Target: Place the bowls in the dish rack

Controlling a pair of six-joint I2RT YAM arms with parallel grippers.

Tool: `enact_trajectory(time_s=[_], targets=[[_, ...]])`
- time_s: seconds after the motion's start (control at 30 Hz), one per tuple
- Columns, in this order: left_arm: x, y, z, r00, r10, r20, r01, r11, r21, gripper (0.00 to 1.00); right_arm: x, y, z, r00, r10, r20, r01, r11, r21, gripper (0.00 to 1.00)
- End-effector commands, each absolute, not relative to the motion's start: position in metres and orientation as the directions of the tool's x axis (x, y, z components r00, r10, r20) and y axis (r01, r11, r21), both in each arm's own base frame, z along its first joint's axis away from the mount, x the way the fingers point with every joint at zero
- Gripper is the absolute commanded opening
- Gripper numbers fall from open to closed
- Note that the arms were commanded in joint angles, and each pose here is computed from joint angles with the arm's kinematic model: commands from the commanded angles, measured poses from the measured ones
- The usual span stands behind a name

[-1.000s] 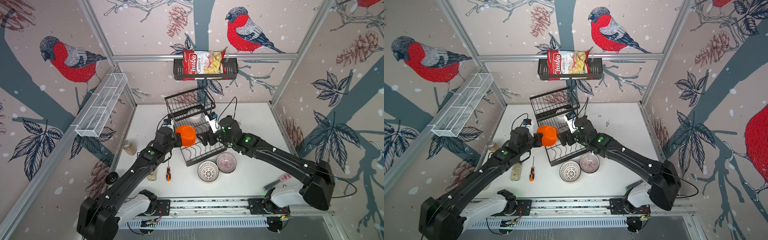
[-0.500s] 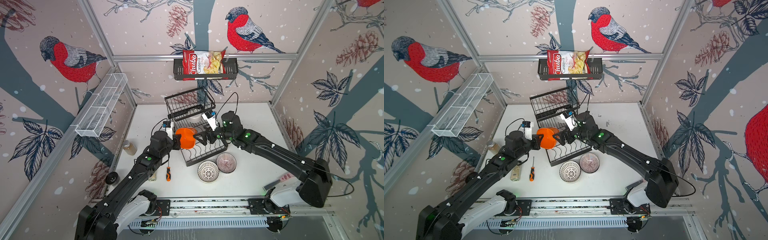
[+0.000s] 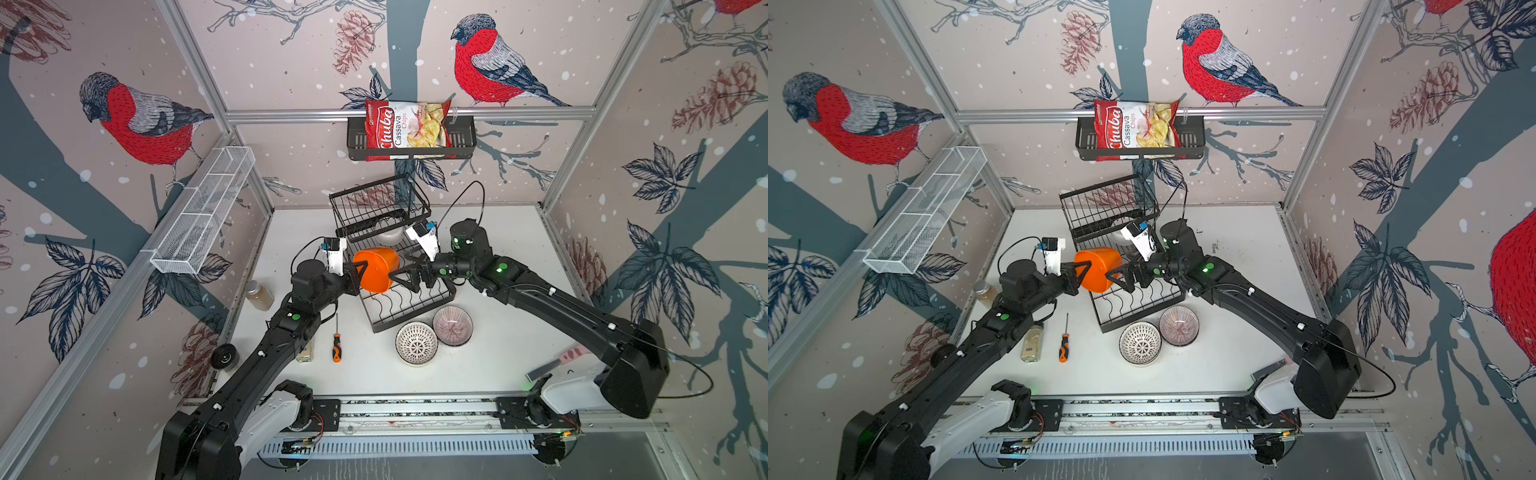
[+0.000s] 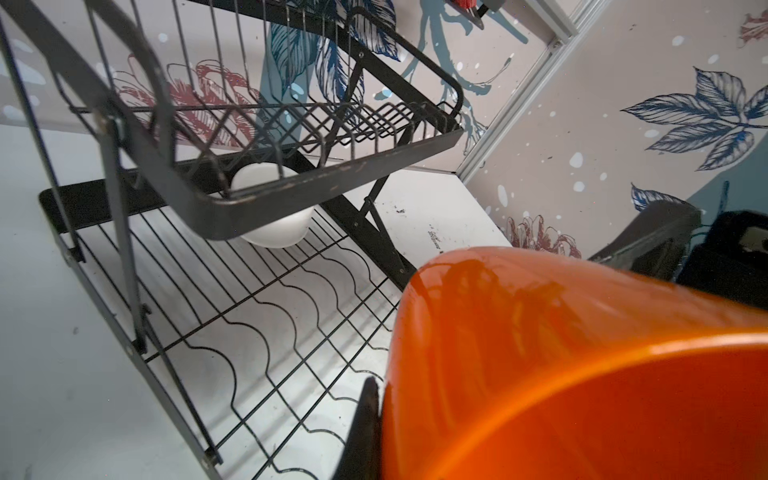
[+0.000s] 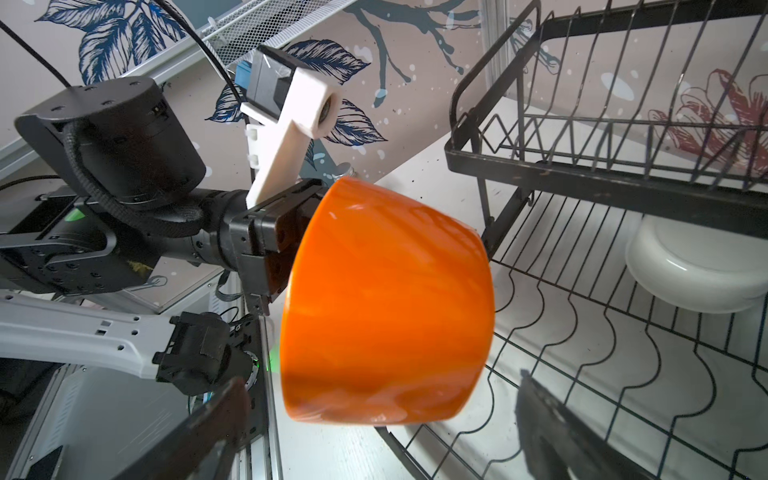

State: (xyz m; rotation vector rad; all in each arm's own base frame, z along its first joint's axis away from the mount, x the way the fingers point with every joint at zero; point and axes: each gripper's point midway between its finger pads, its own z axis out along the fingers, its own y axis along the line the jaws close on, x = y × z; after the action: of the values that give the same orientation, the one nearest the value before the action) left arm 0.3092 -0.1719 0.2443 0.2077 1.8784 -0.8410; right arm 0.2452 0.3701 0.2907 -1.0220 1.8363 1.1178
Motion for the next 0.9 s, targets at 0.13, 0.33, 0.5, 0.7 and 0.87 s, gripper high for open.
enact_trajectory(time_s=[0.13,0.33,0.5,0.7,0.87], targets=[[0.308,-0.181,0.276,-0.388,-0.270,-0.881,0.576,0.675,-0.461,0.00,0.243,0.374,0.296,-0.409,-0.227,-0.884,-0.900,0.262,0.349,1.00],[0.309,-0.182,0.278,-0.386,-0.273,-0.881,0.580,0.670,-0.462,0.00,0.239,0.381,0.298,-0.415,-0.220,-0.882,-0.903,0.214,0.372,0.99],[0.310,-0.182,0.274,-0.393,-0.273,-0.878,0.575,0.672,-0.467,0.00,0.237,0.384,0.301,-0.412,-0.215,-0.885,-0.906,0.200,0.373,0.99],[0.312,-0.181,0.271,-0.396,-0.279,-0.875,0.567,0.675,-0.472,0.00,0.241,0.390,0.298,-0.428,-0.218,-0.877,-0.898,0.218,0.383,0.99],[0.312,-0.183,0.272,-0.396,-0.282,-0.874,0.573,0.668,-0.476,0.00,0.244,0.393,0.295,-0.440,-0.213,-0.872,-0.891,0.223,0.395,0.96]])
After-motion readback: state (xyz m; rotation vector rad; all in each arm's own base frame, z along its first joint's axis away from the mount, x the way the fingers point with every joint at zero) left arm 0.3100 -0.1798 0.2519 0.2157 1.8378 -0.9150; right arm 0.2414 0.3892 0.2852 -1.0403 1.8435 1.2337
